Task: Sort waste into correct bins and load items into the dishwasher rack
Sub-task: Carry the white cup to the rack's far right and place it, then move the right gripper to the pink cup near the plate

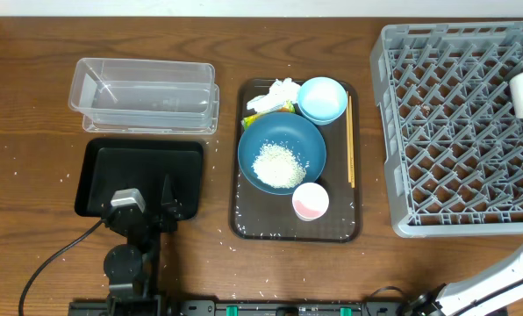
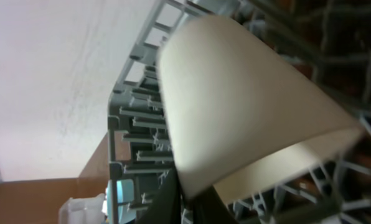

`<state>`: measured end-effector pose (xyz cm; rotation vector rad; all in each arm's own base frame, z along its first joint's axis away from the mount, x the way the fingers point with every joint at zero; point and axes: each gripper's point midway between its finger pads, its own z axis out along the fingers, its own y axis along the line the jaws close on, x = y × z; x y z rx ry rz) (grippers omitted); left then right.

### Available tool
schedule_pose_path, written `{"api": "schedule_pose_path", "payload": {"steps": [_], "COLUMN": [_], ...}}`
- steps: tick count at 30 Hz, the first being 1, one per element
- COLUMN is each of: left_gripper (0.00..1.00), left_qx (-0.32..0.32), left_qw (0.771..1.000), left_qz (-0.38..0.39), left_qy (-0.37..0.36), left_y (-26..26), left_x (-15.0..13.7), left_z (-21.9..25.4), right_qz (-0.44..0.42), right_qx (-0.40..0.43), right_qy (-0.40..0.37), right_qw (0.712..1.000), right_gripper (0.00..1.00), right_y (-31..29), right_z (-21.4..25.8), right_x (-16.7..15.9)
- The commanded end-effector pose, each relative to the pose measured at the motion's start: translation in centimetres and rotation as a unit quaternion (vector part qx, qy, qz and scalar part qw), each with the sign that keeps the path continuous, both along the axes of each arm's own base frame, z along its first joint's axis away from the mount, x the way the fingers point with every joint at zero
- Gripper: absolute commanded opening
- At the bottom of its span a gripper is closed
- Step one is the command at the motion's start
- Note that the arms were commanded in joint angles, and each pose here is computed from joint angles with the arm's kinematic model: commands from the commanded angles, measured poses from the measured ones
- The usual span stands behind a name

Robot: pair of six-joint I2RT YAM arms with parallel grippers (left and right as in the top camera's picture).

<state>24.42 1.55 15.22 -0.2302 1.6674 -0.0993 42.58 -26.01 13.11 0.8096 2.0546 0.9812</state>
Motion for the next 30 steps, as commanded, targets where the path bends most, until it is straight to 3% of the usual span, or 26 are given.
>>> {"api": "schedule_pose_path", "payload": {"steps": [1,9,12,17,24,28,30], "left_gripper": [0.92,0.92,0.92,0.92,0.92,0.92,0.92], "left_qx": [-0.006,-0.006,-0.006,-0.006,-0.006,-0.006,-0.006], "left_qw": [1.000,1.000,1.000,1.000,1.000,1.000,1.000], "left_qz": [0.015,0.015,0.015,0.015,0.015,0.015,0.015], "left_qy": [0.025,0.025,0.025,0.025,0.025,0.025,0.025], "left_y": [0.5,0.5,0.5,0.5,0.5,0.5,0.5], "left_x": [-0.1,-0.1,-0.1,-0.1,-0.1,-0.1,-0.1], "left_z": [-1.7,-1.7,-1.7,-1.7,-1.7,-1.7,-1.7], "right_qz": [-0.069,-0.127,-0.141,-0.151,-0.155,-0.099,-0.056], "right_qx": [-0.026,-0.059,-0.077,-0.113,-0.139,-0.122,-0.100], "right_qy": [0.088,0.138,0.134,0.099,0.046,-0.010,-0.034], "right_qw": [0.993,0.980,0.978,0.977,0.977,0.987,0.993], "right_gripper": [0.10,0.21,0.24,0.39,0.41,0.44,0.40], "right_y": [-3.8,-6.7,-7.3,-7.1,-5.1,-1.0,1.8], "right_z": [-4.7,-3.9,-2.0,2.8,9.3,12.5,13.5], "right_x": [-2.8,-6.4,-7.0,-7.2,-6.9,-5.4,-4.5]}}
